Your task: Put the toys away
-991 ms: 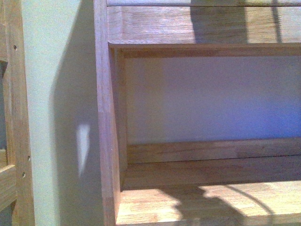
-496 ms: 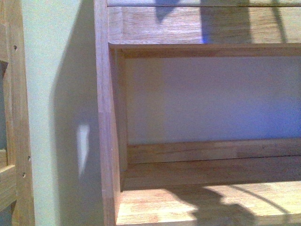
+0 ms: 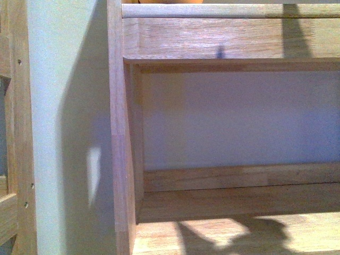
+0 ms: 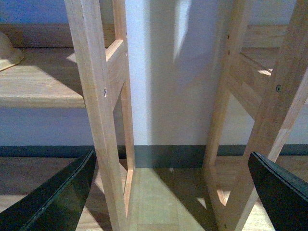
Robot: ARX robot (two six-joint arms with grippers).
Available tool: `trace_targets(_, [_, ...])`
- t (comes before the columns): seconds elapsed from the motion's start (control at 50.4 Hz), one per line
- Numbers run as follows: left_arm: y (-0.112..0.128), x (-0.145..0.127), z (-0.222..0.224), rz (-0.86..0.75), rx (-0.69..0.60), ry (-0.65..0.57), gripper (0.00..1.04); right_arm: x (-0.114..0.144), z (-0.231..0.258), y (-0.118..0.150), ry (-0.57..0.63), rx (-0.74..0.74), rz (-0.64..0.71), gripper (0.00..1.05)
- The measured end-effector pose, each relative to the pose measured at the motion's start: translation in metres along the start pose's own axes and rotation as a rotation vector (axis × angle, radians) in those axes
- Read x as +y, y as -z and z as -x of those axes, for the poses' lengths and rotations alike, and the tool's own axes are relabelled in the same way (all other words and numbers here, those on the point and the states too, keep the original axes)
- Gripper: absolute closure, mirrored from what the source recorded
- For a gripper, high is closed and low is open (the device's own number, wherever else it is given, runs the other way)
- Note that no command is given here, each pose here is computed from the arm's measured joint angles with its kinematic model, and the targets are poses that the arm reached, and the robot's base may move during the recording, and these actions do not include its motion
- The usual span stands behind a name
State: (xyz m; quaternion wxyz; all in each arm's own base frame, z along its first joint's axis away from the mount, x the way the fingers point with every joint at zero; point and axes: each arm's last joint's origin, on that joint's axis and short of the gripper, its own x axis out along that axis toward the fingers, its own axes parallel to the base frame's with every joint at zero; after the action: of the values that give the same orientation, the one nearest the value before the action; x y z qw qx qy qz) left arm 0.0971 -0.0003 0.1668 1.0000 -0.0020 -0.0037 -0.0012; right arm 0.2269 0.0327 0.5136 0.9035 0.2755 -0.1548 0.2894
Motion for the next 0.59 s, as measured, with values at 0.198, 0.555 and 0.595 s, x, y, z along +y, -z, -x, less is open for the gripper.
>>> trace_targets(0.198, [0.0, 0.0, 0.0, 0.0, 0.0, 0.0, 0.06, -0.002, 0.064, 0.018, 0.026, 0.017, 0.091, 0.07])
trace_targets(0.555, [0.0, 0.0, 0.0, 0.0, 0.0, 0.0, 0.06, -0.033, 0.175, 0.095, 0.193, 0.099, 0.145, 0.07])
trace_targets(0.595, [0.0, 0.0, 0.0, 0.0, 0.0, 0.0, 0.06, -0.035, 0.187, 0.108, 0.215, 0.109, 0.167, 0.07])
